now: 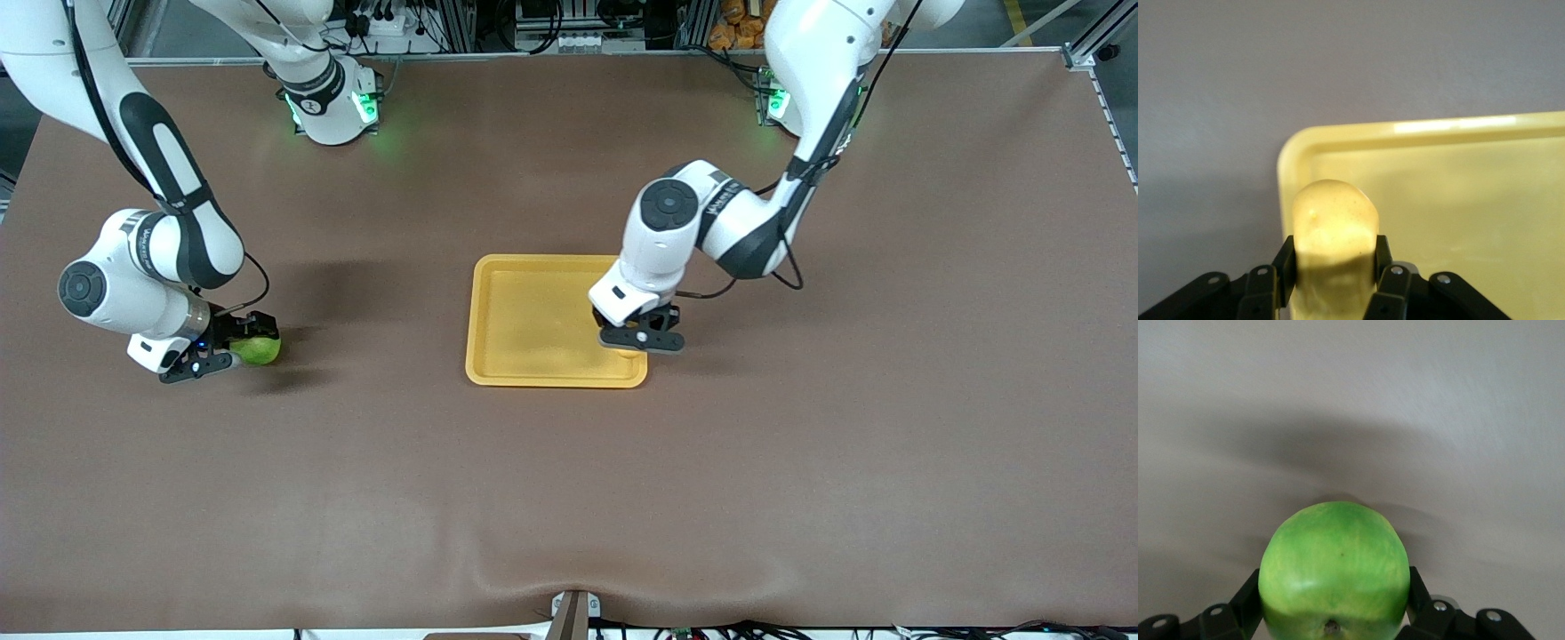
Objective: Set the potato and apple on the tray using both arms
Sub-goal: 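Lower the potato onto the tray while the right gripper carries the apple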
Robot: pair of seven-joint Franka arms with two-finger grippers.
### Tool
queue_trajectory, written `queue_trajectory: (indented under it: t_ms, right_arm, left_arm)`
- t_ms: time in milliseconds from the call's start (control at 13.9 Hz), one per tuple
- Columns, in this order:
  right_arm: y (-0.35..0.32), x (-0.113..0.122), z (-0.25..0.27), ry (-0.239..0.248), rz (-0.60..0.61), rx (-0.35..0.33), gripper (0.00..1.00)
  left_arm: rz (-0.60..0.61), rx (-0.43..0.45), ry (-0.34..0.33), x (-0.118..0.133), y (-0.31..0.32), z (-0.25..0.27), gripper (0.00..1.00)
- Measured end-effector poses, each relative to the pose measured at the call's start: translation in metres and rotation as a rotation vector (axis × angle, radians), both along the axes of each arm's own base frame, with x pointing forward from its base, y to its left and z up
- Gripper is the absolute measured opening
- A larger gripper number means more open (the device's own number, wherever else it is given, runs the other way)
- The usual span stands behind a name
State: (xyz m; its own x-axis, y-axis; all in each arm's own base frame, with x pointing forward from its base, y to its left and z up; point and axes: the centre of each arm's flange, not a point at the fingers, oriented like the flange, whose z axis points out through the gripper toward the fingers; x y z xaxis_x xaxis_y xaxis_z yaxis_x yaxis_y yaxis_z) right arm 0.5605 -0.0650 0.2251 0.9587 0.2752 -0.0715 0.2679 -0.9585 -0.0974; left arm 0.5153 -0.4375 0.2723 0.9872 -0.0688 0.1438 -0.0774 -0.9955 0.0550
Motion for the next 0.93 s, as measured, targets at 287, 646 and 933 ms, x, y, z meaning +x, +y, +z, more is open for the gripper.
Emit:
queue_trajectory:
  t_ms: [287,646,933]
  right_arm:
    - [0.075,0.005,0.062,-0.010,0.031,0.062,0.86]
    - [0.189,-0.009,0.077,0.038,-0.124,0.195,0.86]
    - [0.258,-0.028,0.077,0.091,-0.307,0.166,0.86]
  left_arm:
    - [0.003,0.073,0.026,-0.022,-0.020,-0.023,0.49]
    - [0.036,0.120,0.040,-0.036,-0.030,-0.048,0.49]
    - [0.045,0.133,0.049,-0.031,-0.026,-0.060,0.49]
